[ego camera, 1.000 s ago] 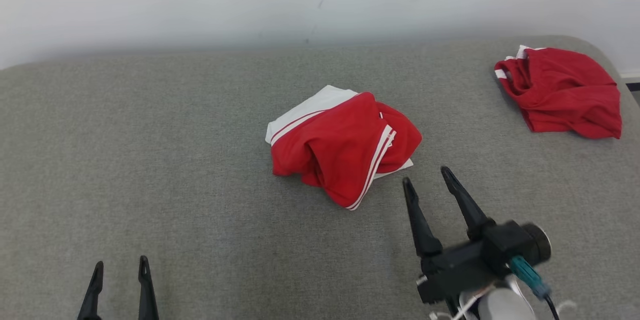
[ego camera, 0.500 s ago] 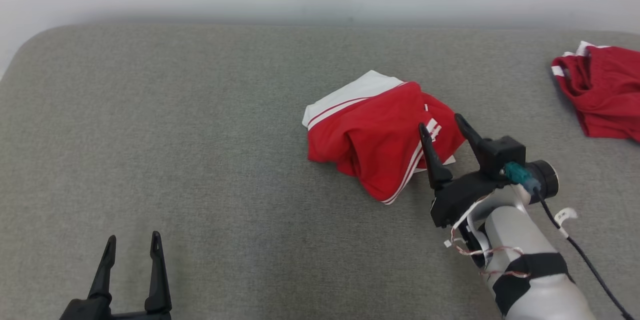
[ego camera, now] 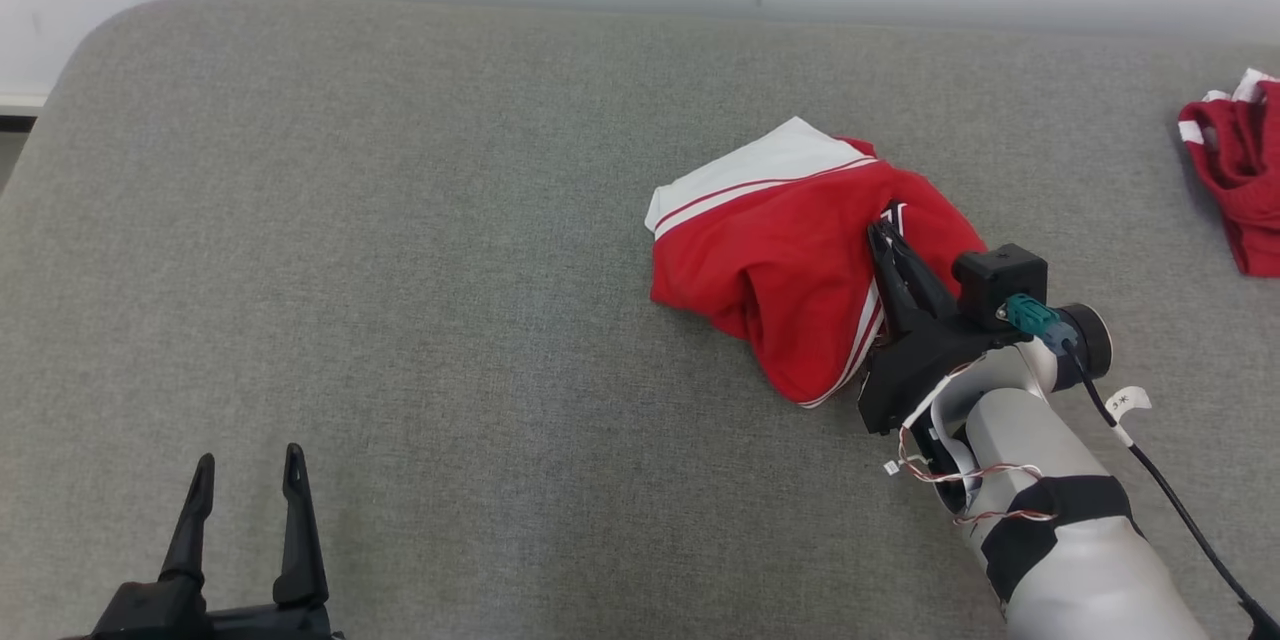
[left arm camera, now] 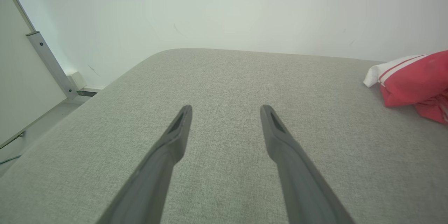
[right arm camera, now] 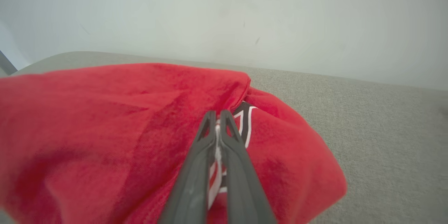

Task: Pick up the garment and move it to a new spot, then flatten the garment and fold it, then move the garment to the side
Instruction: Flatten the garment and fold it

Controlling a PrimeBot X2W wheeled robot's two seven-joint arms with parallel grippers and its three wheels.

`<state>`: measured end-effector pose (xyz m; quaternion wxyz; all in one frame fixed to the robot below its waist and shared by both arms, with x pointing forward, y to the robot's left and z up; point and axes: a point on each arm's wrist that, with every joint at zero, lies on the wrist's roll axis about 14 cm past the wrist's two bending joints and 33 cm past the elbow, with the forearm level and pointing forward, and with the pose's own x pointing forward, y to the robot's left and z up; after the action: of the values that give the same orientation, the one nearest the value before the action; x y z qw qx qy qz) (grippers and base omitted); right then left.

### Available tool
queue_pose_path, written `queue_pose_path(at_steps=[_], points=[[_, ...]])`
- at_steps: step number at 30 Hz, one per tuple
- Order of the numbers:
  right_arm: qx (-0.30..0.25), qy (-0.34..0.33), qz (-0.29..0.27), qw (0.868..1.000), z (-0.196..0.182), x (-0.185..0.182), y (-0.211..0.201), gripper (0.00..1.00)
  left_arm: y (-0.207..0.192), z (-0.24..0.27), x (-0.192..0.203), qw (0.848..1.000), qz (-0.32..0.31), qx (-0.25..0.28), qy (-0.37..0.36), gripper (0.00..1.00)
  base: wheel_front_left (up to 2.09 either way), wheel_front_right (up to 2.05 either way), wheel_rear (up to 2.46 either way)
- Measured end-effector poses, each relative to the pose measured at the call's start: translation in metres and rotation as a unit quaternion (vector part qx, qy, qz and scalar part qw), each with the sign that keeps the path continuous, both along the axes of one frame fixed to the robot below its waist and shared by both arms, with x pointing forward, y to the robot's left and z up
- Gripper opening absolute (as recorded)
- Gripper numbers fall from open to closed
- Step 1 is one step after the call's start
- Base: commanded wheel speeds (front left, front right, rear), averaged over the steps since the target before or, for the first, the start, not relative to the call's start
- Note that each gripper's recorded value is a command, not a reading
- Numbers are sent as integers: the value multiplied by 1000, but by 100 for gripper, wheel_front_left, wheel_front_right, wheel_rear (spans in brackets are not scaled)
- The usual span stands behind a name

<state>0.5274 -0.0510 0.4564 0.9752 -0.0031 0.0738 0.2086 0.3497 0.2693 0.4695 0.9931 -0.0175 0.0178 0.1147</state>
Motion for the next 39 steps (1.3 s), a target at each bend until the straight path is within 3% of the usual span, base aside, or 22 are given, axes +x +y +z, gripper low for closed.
queue_pose_path(at_steps=[4,10,14,18,23,29,34,39], points=[[6,-8,-4,1000,6,-4,-4,0,0,1,0,1000,-1,-1,-3,100,0,0,0],[42,-67,1,997,50,-6,3,0,-7,8,5,1000,-14,-4,-15,100,0,0,0],[66,-109,40,991,82,-18,30,0,-10,11,6,1000,-19,-5,-22,100,0,0,0],[86,-133,114,981,101,-42,78,0,-10,12,5,999,-20,-10,-24,100,0,0,0],[75,-106,199,971,80,-80,126,0,-5,11,-1,1000,-10,-14,-23,100,0,0,0],[28,-29,281,959,17,-138,157,0,-3,11,-10,1000,-5,-21,-23,100,0,0,0],[-10,5,318,948,-14,-174,158,0,-2,12,-20,999,0,-25,-26,100,0,0,0],[-34,31,320,946,-36,-192,139,0,-7,11,-25,999,-7,-30,-25,100,0,0,0]])
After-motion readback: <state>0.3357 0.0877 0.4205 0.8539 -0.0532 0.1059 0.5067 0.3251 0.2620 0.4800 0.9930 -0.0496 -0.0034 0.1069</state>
